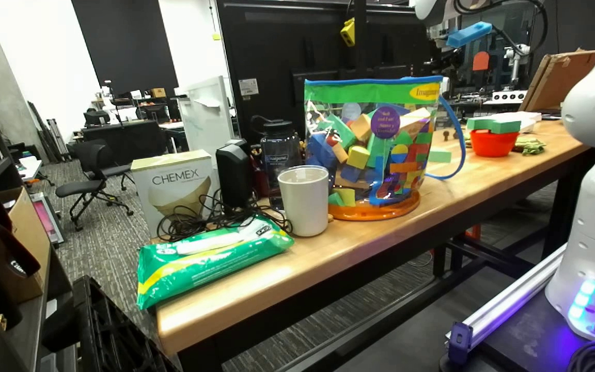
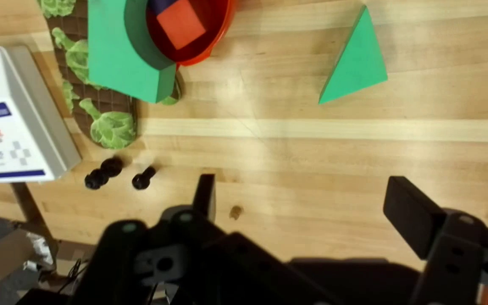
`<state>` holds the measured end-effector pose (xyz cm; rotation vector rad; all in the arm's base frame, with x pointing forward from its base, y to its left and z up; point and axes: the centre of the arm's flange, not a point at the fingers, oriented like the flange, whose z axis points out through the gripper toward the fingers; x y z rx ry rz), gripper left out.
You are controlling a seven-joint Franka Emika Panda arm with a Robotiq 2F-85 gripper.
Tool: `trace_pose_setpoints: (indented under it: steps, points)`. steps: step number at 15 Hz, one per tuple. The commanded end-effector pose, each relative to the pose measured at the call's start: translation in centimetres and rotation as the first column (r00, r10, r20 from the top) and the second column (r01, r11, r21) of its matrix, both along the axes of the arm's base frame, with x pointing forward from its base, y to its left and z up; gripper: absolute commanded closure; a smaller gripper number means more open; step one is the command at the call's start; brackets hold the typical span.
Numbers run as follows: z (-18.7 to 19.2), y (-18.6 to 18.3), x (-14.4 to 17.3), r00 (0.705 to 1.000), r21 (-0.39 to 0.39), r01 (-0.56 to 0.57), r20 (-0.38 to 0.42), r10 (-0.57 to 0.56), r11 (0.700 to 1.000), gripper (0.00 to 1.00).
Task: Remove one block from the toy bag
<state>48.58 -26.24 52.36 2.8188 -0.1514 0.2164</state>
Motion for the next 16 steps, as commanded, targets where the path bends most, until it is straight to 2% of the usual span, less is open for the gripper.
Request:
trace_pose_setpoints:
  steps: [1,4,8,16]
  points:
    - [5.7,4.3,-3.5,0.993,-0.091,-0.065,0.089,0.073,0.994,0.00]
    - [9.3,7.2,-5.3,0.978,-0.162,-0.134,0.140,0.157,0.978,0.00]
    - [11.8,10.8,-7.3,0.948,-0.216,-0.241,0.158,0.278,0.946,0.00]
    - [13.1,16.5,-10.3,0.852,-0.288,-0.453,0.140,0.505,0.844,0.00]
